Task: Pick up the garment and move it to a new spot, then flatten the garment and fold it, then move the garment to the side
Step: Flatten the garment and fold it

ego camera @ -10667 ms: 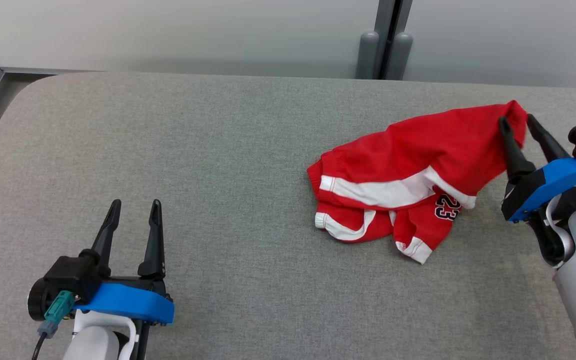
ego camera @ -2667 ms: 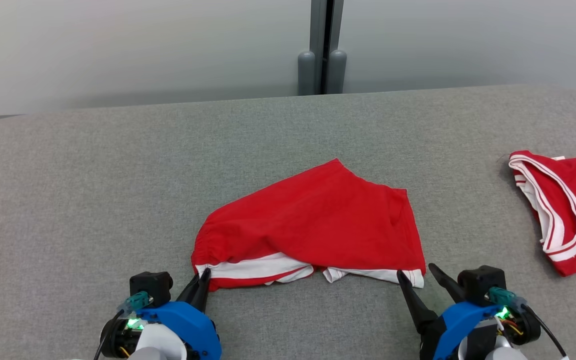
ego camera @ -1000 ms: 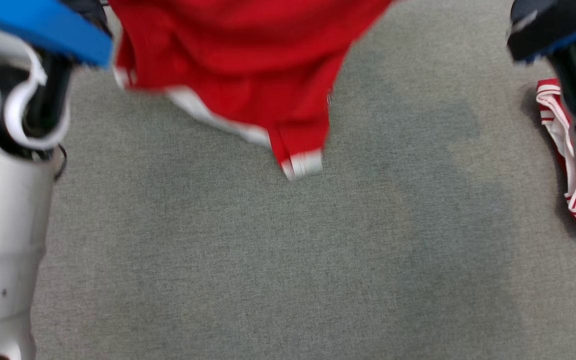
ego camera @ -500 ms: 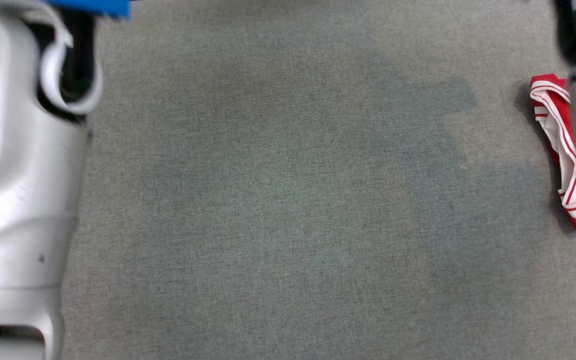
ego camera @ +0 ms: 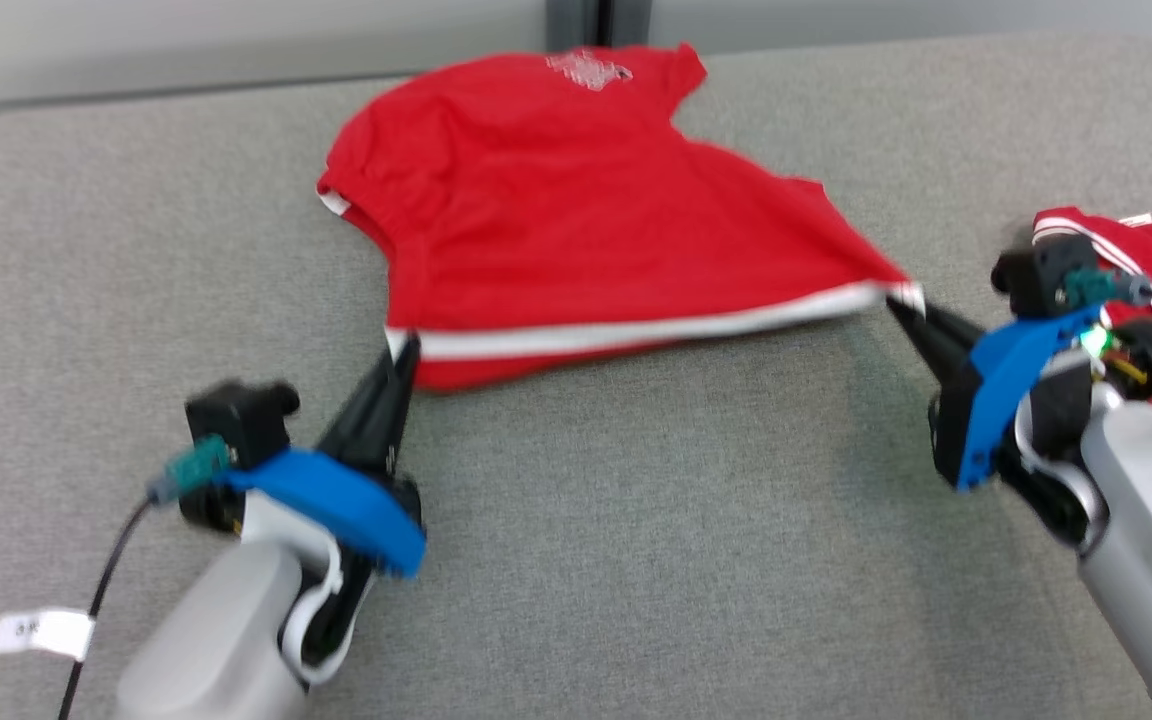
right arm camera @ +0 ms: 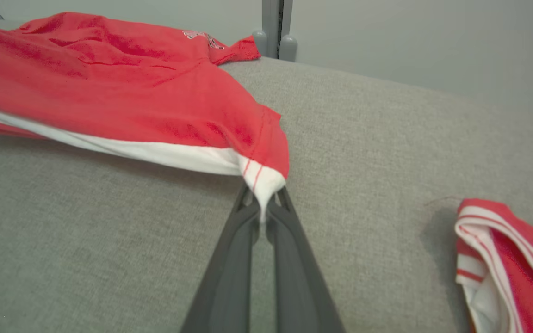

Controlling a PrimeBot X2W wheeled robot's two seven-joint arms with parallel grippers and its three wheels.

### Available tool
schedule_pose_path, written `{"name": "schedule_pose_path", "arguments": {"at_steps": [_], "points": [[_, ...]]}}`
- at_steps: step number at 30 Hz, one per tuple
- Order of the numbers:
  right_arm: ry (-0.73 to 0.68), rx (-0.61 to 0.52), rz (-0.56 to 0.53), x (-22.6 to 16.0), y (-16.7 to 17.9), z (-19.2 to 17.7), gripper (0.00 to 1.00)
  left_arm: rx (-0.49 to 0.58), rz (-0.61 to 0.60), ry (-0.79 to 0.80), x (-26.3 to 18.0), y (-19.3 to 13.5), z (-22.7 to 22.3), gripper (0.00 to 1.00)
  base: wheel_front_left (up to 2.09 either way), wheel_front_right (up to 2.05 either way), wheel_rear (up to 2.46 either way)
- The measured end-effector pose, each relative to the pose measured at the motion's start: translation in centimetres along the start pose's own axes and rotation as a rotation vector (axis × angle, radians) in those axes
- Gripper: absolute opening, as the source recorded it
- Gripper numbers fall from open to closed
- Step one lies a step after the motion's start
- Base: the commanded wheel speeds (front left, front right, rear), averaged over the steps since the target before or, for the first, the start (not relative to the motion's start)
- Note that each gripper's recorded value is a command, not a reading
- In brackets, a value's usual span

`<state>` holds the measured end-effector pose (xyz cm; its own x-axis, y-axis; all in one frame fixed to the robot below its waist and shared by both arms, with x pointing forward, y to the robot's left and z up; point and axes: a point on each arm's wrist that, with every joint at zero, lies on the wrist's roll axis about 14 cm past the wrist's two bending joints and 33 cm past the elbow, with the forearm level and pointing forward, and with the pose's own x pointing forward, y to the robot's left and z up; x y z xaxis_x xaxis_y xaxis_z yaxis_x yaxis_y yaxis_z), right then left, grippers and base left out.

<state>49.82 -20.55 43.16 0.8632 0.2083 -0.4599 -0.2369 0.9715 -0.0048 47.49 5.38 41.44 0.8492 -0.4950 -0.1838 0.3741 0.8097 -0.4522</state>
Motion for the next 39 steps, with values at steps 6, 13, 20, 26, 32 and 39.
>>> {"name": "schedule_pose_path", "arguments": {"at_steps": [6,13,20,26,32,39], "points": [[0.194,0.011,0.062,-5.7,1.4,-5.0,0.00,0.023,-0.019,0.177,-6.3,-0.7,-4.0,0.00,0.00,0.00,0.00],[0.415,0.068,0.106,-13.1,2.8,-10.6,0.00,-0.001,-0.066,0.383,-12.9,-2.4,-7.0,0.00,0.00,0.00,0.00],[0.495,0.127,0.043,-18.2,2.8,-11.7,0.00,-0.121,-0.093,0.479,-16.9,-5.4,-7.5,0.00,0.00,0.00,0.00],[0.389,0.026,0.008,-17.9,2.6,-7.0,0.00,-0.147,-0.107,0.406,-16.3,-6.1,-5.3,0.00,0.00,0.00,0.00],[0.241,-0.080,0.024,-13.5,1.7,-1.2,0.00,-0.148,-0.091,0.283,-12.5,-5.2,-2.4,0.00,0.00,0.00,0.00],[0.099,-0.131,0.078,-6.1,1.8,4.8,0.00,-0.169,-0.028,0.166,-8.3,-2.8,0.3,0.00,0.00,0.00,0.00]]}}
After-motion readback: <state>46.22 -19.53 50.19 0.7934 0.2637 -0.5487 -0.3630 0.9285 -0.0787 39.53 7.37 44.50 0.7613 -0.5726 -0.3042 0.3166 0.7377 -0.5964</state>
